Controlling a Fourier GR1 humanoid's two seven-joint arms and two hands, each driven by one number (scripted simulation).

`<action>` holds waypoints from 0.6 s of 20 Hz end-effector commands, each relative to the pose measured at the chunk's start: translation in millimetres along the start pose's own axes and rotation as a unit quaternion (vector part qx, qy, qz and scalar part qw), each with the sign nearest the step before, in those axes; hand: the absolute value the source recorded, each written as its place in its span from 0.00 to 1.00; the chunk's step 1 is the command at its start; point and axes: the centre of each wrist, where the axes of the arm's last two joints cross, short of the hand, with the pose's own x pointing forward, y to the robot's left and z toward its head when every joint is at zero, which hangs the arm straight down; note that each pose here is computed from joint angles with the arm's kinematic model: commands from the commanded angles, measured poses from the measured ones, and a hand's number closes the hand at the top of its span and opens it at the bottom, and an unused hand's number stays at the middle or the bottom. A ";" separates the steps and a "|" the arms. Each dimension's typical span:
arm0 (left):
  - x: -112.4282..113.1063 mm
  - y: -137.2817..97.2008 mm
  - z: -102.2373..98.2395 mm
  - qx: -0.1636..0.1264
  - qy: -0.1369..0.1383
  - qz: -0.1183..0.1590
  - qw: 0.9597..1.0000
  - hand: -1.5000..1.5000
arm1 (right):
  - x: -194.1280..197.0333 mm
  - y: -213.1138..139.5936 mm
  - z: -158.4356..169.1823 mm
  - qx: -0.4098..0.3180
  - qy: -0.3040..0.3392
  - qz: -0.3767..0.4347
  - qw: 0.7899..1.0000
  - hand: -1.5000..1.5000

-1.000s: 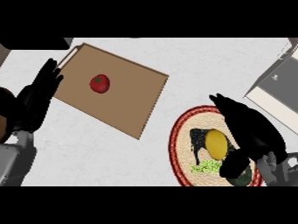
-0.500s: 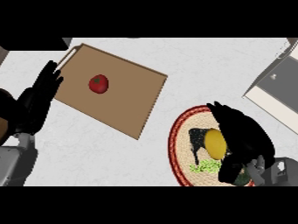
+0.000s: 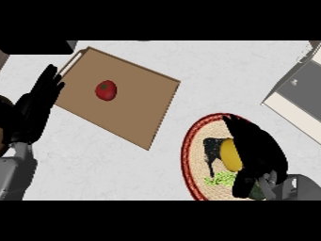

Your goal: Pick the lemon from the placemat and place it in the tiered shelf

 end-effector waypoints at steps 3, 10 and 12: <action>-0.7 -5.2 2.5 0.000 -0.007 0.000 1.000 0.50 | 4.4 14.6 -10.4 0.008 0.030 0.002 1.000 0.00; -4.3 -10.3 4.4 -0.008 -0.004 0.013 1.000 0.50 | 5.8 53.0 -27.4 0.020 0.038 0.002 0.999 0.00; 10.8 -11.9 -2.9 0.003 -0.007 -0.001 1.000 0.50 | 6.0 42.8 -42.3 0.019 0.035 -0.010 0.999 0.00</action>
